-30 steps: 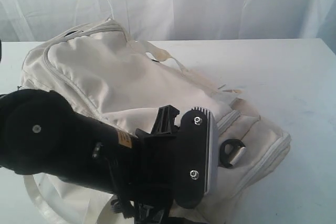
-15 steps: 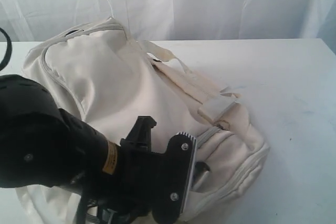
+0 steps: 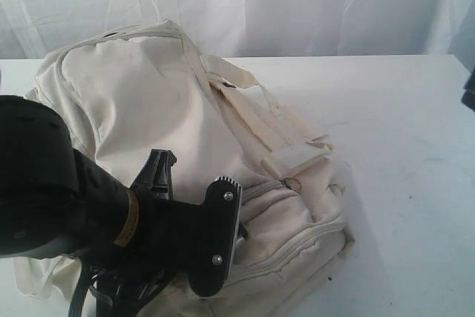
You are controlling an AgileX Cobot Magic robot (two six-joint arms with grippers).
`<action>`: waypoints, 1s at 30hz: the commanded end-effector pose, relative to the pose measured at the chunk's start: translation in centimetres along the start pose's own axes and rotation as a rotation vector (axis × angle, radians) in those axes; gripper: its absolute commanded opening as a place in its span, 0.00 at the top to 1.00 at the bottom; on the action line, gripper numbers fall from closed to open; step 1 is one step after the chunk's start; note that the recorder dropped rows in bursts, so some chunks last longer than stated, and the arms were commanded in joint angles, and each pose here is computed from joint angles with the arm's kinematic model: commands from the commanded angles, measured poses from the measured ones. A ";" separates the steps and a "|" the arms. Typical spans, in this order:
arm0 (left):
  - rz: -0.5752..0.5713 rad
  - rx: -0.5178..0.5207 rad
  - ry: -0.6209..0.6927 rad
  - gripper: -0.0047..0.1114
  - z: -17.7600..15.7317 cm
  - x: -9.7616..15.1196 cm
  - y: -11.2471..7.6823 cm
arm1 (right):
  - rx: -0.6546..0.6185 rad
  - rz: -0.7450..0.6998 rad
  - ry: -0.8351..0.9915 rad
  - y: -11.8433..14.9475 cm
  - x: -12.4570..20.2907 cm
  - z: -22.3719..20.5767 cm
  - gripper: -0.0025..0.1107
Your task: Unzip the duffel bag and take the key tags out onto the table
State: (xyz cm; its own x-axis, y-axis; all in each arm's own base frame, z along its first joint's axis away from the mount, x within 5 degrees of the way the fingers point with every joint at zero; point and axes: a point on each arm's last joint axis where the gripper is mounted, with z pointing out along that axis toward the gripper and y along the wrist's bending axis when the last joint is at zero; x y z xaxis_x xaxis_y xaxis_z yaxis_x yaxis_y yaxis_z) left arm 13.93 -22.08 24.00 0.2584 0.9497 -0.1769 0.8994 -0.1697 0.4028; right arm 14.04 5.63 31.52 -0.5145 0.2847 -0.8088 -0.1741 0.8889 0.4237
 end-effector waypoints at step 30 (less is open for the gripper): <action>-0.053 0.024 -0.022 0.96 0.0 0.0 -0.3 | -0.361 -0.709 0.812 4.2 2.9 17.0 0.58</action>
State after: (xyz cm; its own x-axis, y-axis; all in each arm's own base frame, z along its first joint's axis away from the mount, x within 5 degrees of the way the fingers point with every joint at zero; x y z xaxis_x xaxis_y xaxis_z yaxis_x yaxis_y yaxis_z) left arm 13.76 -22.36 23.99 0.2417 0.9447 -0.2216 0.9107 -0.1420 0.3878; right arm 25.84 15.63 25.04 -0.6434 -0.6047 -0.4694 -0.7475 0.6287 0.2144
